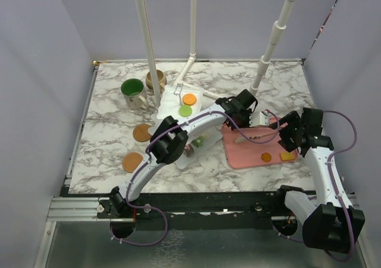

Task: Serve the afternoon tea
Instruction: Pick up the clamp from the tray.

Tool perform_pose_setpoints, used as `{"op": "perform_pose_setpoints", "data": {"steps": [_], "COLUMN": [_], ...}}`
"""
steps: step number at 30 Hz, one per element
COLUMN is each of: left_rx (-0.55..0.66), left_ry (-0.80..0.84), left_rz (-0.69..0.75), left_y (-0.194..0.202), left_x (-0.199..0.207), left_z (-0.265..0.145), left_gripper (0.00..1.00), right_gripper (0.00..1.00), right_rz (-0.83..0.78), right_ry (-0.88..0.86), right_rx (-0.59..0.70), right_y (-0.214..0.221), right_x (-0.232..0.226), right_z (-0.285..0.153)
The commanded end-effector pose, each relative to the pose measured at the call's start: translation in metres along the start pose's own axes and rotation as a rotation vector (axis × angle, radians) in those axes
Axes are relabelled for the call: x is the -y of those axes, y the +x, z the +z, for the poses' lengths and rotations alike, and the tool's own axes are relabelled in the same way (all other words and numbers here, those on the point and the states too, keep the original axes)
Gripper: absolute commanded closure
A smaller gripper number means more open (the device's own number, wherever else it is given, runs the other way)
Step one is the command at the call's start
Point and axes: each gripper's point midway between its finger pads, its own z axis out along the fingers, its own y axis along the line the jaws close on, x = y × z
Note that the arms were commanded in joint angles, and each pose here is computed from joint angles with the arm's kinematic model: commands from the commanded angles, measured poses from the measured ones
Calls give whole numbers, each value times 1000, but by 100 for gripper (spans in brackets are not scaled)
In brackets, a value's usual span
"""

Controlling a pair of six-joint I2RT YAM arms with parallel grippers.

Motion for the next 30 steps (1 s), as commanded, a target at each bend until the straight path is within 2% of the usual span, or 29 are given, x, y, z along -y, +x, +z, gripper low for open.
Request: {"op": "perform_pose_setpoints", "data": {"steps": [1,4,12,21,30], "left_rx": [133,173,189,237,236], "left_ry": [-134,-228,-443,-623,-872], "left_rz": [-12,20,108,236,384], "left_y": [-44,-61,-90,-125,-119], "left_x": [-19,-23,-21,-16,-18], "left_z": [-47,-71,-133,-166,-190], "left_gripper": [100,100,100,100,100], "right_gripper": [14,7,4,3,2], "right_rz": [17,48,108,139,157], "right_ry": [-129,-194,-311,-359,-441], "right_rx": [-13,-40,-87,-116,-171], "right_y": [-9,-7,-4,1,3], "right_x": [-35,-49,-75,-83,-100], "right_z": [-19,-25,-40,-49,-58]}}
